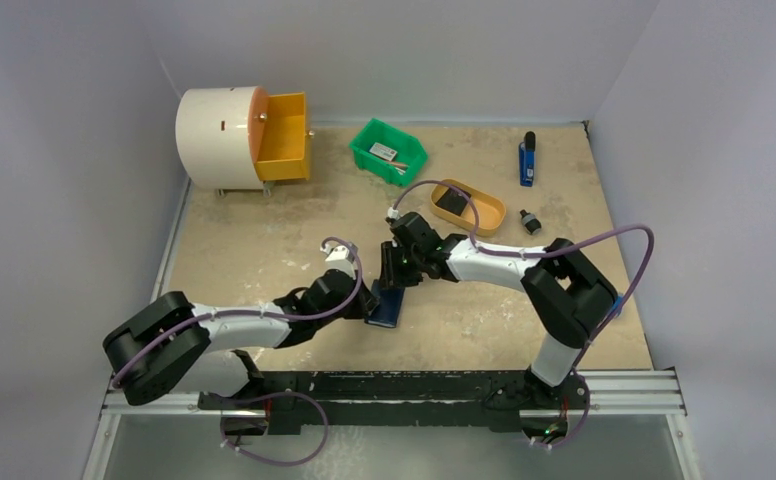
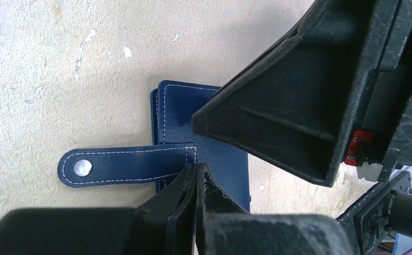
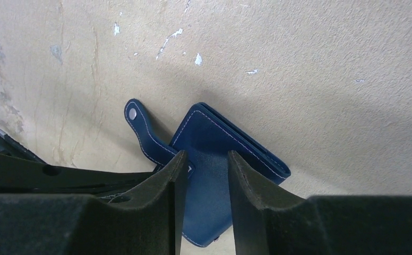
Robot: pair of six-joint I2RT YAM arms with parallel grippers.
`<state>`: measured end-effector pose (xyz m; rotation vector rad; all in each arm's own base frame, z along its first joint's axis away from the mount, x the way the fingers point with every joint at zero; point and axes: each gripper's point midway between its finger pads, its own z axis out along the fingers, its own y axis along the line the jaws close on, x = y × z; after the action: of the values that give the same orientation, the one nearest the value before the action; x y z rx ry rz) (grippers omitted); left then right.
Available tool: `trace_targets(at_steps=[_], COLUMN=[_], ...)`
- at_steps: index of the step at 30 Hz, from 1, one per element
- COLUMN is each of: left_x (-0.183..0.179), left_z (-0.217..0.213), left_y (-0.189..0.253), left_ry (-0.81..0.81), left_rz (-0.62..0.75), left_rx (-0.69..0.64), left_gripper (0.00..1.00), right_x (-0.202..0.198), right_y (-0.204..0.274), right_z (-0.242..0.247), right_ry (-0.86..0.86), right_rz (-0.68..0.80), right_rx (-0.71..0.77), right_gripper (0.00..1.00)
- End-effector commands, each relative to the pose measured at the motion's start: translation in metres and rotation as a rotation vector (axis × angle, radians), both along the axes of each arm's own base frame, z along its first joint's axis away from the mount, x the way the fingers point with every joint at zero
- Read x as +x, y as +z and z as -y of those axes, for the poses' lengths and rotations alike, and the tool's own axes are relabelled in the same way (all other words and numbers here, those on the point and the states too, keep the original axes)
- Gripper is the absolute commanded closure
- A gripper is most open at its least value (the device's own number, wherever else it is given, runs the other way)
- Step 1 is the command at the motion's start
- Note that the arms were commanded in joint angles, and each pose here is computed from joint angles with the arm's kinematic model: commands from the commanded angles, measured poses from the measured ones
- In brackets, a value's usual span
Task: Put the credit cards into the card holder
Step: Close the card holder at the center of the board.
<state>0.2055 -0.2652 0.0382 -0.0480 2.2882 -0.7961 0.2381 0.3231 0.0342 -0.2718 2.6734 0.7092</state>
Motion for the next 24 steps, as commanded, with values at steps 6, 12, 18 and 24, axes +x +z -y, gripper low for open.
trace_targets(at_steps=[6, 12, 18, 24], left_x=[-0.002, -0.004, -0.006, -0.004], left_z=[-0.027, -0.037, -0.041, -0.041], left_y=[-0.03, -0.038, -0.043, -0.042], left_ry=[0.094, 0.13, 0.149, 0.16], left_rz=[-0.028, -0.039, -0.047, -0.044], left_rx=[0.074, 0.083, 0.084, 0.079], left_gripper=[1.0, 1.0, 1.0, 1.0], right_x=[-0.01, -0.008, -0.016, -0.036], right_y=[0.018, 0.051, 0.073, 0.053], right_z=[0.003, 0.007, 0.02, 0.026], right_ry=[-0.035, -0.121, -0.224, -0.307], right_rz=[-0.016, 0.042, 0.072, -0.023], right_rx=[0.043, 0.145, 0.28, 0.38], right_gripper=[0.54, 0.44, 0.38, 0.38])
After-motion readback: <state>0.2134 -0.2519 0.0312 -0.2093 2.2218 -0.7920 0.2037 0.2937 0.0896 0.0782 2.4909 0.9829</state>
